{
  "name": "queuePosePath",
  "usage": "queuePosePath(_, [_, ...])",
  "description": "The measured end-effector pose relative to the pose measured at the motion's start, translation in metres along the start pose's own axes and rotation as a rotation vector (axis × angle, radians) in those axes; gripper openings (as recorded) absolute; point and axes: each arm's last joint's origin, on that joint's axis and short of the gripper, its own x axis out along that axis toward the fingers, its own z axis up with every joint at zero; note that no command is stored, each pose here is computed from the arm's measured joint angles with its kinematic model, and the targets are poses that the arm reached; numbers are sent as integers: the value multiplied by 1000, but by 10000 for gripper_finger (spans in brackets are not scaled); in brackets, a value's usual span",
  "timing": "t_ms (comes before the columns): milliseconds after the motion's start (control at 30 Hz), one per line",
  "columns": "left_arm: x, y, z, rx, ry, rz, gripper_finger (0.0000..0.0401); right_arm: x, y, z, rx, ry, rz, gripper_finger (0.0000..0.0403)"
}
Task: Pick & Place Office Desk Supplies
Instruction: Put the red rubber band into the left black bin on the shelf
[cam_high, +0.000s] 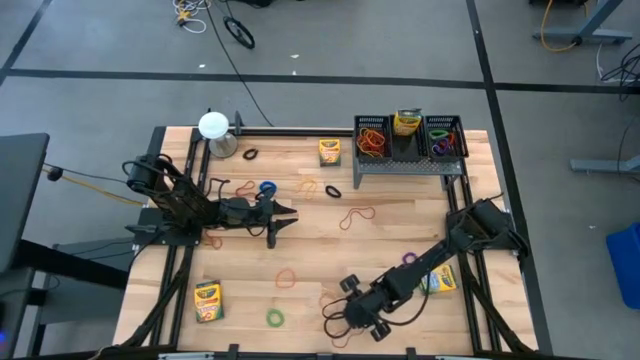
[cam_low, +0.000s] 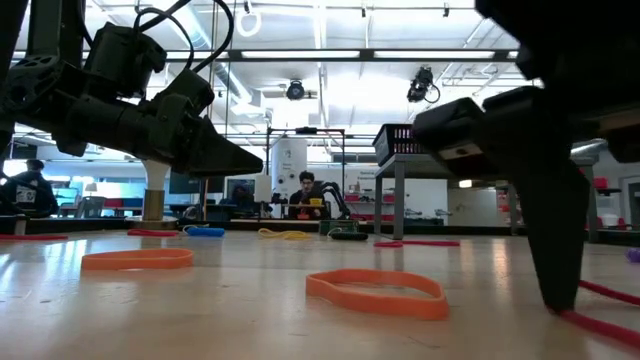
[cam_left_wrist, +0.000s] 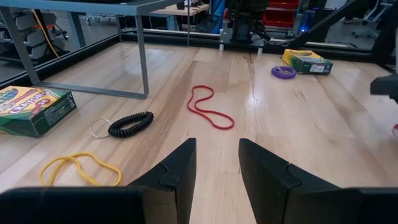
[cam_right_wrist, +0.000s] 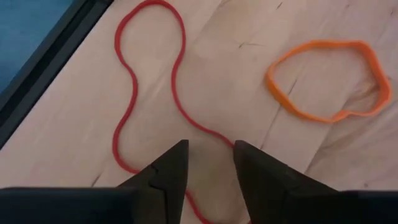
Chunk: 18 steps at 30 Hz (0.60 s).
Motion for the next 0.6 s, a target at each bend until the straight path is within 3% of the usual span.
queuePosePath(333, [0,0,0,-1,-2,0,130,-1,-14,0,-39,-4,4,76])
queuePosePath(600, [0,0,0,0,-2,0,130,-9,-13,1,-73,-2,-45,119])
